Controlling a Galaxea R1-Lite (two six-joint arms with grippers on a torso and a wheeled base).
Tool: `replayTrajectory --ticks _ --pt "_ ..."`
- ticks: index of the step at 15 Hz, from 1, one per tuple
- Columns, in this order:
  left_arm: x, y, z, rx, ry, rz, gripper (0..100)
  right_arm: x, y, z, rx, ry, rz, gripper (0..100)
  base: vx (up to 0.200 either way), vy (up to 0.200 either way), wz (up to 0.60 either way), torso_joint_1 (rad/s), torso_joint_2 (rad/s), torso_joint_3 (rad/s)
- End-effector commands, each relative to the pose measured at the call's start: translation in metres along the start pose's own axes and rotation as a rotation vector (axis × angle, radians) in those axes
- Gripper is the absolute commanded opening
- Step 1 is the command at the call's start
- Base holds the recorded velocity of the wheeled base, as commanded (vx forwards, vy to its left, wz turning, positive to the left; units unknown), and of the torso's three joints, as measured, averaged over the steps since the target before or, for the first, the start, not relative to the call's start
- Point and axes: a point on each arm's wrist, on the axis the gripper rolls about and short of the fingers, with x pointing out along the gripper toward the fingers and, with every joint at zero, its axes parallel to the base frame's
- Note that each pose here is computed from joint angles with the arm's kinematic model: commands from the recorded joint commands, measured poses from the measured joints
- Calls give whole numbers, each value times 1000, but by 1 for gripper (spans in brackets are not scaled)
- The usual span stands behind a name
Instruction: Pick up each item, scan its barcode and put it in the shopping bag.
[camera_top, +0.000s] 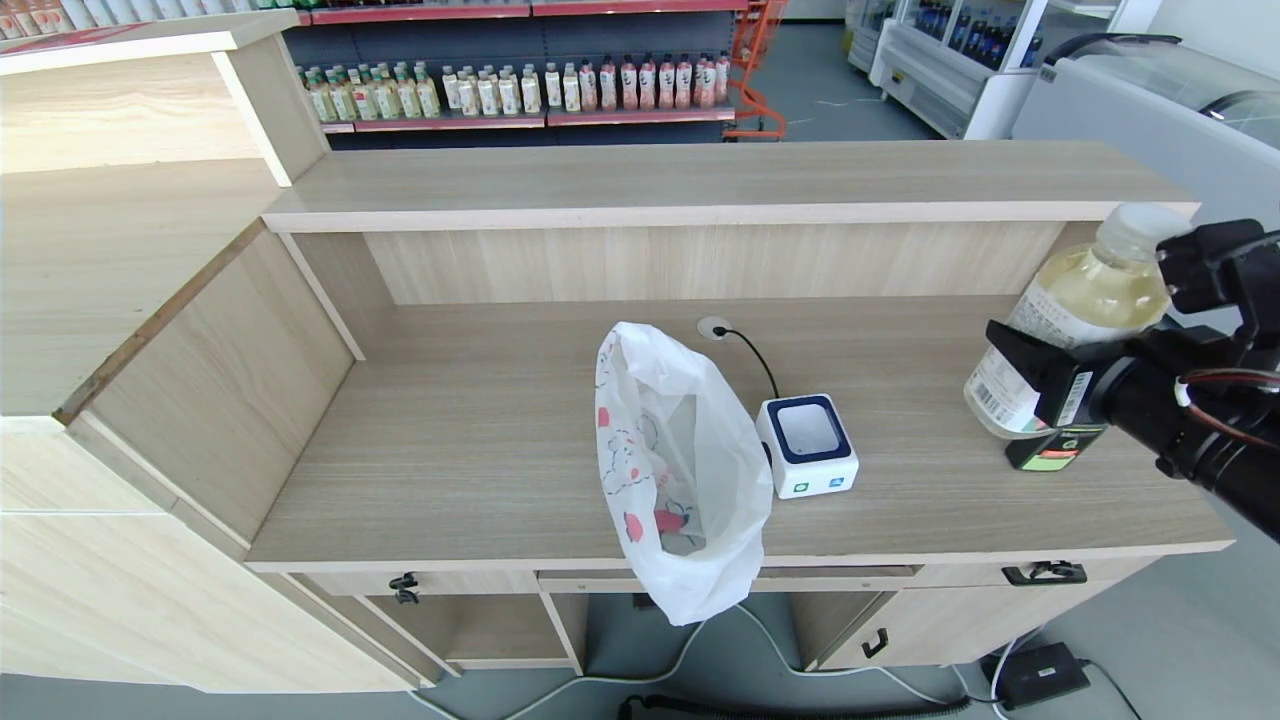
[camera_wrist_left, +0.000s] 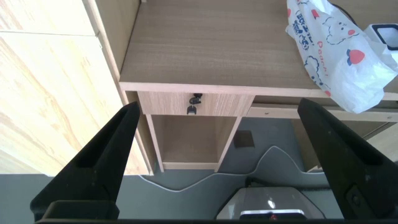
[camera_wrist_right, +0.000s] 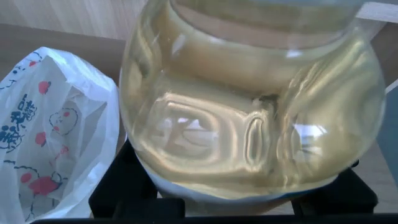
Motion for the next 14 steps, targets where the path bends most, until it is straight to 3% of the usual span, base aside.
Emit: replayTrajectory --ticks 1,6,14 --pt "0 0 0 -1 1 0 100 2 1 -1 -1 3 3 0 0 0 0 0 0 0" --pt "0 0 0 -11 1 -7 100 10 4 -7 9 22 11 0 0 0 0 0 0 0" --pt "0 0 0 -14 -1 2 100 15 33 2 22 -9 127 0 0 200 0 5 2 3"
